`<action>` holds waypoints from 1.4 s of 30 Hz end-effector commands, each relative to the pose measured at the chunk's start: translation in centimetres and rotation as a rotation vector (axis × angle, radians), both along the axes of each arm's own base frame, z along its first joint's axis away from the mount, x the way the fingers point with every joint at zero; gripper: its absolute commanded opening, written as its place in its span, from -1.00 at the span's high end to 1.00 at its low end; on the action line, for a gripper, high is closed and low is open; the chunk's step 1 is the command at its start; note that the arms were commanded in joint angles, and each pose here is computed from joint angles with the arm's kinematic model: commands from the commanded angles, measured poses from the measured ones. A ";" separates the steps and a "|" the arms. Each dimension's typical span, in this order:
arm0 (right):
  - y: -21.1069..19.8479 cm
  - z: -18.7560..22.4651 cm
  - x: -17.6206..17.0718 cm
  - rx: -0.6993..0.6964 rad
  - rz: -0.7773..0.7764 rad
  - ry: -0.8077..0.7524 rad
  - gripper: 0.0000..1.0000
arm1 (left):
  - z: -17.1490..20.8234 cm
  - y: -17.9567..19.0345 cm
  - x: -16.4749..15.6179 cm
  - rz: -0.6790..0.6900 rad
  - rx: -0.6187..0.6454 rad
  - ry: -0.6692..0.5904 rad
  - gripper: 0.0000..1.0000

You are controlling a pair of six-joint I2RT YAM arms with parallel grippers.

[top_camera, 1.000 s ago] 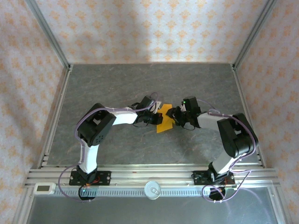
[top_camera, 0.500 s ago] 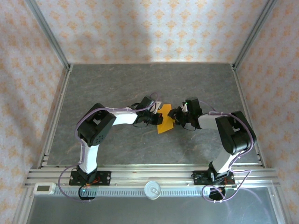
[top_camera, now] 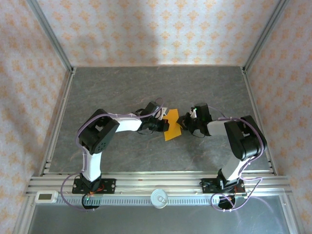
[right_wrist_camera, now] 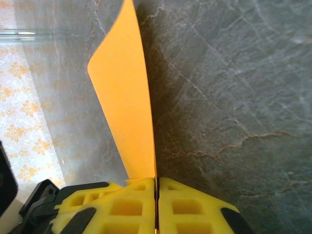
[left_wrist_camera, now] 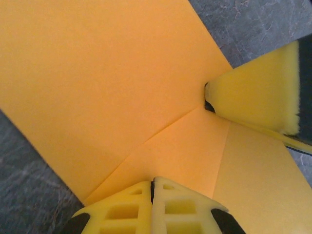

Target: Fold a paper plane with a square sheet of paper (pick it up from the middle)

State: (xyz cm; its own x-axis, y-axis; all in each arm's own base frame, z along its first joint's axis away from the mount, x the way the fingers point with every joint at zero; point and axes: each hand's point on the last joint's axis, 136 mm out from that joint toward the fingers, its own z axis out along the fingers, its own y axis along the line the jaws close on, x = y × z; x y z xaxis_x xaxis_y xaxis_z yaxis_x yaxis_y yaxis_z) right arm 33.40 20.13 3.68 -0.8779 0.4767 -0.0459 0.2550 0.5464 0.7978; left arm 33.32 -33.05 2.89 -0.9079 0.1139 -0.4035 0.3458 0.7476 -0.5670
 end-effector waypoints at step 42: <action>-1.2 3.7 5.3 -1.358 0.199 -0.216 0.88 | 14.4 23.8 0.2 0.885 -0.084 -0.463 -0.22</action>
